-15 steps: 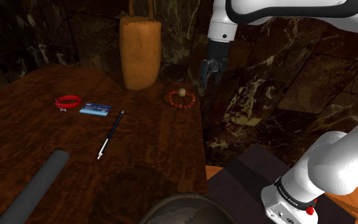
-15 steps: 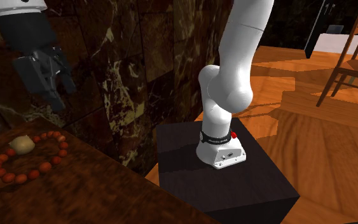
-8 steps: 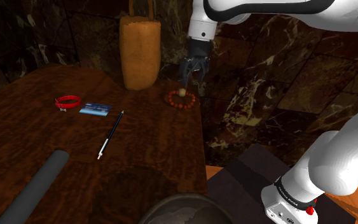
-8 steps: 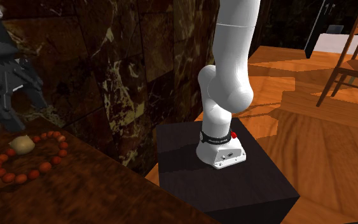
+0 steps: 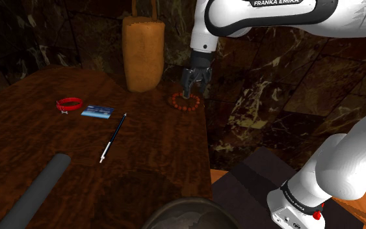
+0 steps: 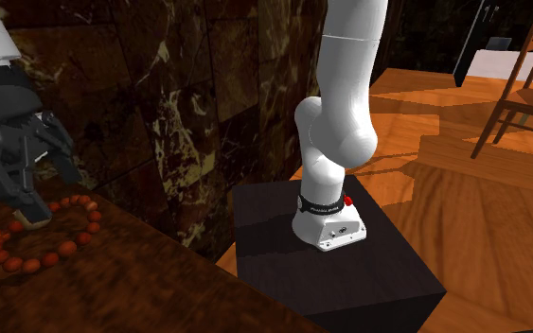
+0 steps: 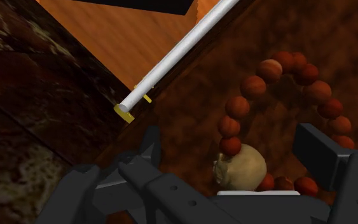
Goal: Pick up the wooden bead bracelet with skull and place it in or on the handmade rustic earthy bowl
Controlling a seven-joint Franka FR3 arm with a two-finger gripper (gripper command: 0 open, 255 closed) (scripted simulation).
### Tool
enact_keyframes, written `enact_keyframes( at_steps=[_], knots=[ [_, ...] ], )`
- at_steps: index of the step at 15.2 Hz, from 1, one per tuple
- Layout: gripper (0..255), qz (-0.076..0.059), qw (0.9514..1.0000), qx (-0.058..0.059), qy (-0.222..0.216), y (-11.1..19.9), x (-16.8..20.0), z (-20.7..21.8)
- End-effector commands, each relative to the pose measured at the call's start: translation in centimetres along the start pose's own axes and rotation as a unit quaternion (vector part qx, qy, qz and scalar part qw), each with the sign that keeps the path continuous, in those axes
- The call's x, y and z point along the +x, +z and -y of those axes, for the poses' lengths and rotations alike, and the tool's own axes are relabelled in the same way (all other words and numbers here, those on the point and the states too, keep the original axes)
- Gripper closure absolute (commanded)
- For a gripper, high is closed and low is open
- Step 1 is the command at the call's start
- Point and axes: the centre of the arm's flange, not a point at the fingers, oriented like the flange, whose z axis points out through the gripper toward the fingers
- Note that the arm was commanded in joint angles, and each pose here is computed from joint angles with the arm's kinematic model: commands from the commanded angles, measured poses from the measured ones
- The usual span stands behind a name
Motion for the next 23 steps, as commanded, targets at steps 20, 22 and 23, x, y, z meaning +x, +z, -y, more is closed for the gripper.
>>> enact_keyframes(
  at_steps=[20,22,23],
  knots=[
    [255,0.0,1.0,0.0,0.0,-2.5,-0.3,0.3],
    [255,0.0,1.0,0.0,0.0,-3.6,-0.5,0.4],
    [255,0.0,1.0,0.0,0.0,-4.1,-0.5,0.5]
  ],
)
